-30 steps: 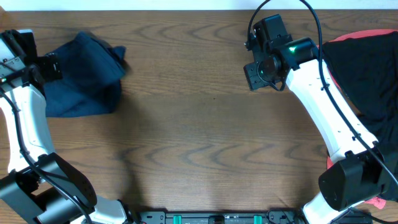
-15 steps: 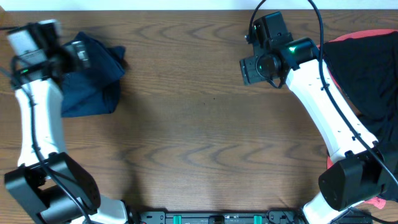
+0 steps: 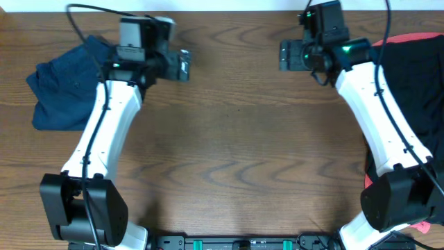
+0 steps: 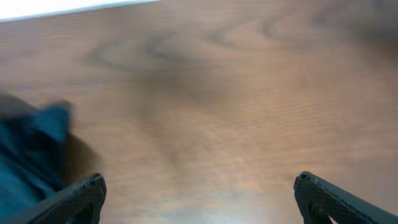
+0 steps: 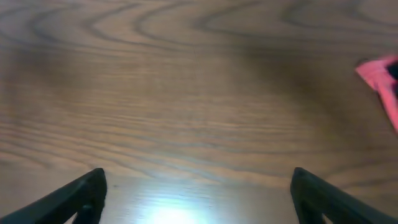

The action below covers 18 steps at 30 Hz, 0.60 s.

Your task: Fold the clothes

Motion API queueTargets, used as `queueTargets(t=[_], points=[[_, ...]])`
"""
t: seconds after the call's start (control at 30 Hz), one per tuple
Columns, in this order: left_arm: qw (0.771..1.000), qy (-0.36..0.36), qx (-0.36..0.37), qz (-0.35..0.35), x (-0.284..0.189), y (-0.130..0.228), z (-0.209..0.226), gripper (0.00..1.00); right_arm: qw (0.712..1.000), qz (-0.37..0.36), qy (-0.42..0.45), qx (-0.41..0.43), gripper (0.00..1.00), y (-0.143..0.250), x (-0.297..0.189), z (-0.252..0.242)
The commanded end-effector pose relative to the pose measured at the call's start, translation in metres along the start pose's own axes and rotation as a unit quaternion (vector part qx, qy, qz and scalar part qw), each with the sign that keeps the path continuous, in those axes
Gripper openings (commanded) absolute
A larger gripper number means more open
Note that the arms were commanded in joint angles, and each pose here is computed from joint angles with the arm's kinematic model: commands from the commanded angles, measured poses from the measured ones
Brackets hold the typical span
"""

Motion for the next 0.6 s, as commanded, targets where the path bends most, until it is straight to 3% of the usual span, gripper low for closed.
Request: queueTargets(t=[0.0,0.33,0.57], points=[[1.000,0.002,-0.008,0.023,-0.010,0.004,-0.004,0.98,1.000,0.001,0.012,0.023,0.98,-0.003,-0.012,-0.016],[0.994,-0.002,-0.026,0.108,-0.070,0.038,-0.014,0.98,0.994,0.021,0.089,0.052,0.99,0.016,-0.064,-0.040],[0.998,-0.028,-0.034,0.038,-0.120,0.056,-0.020,0.98,0.996,-0.026,0.072,0.043,0.99,0.044,-0.099,-0.042]])
Point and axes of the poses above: each gripper's point midway between its finger pads, its own x axis out along the fingers, its own z axis along the line the jaws close on, y = z × x, the point moved 10 cm from there along -x, back along the fingers
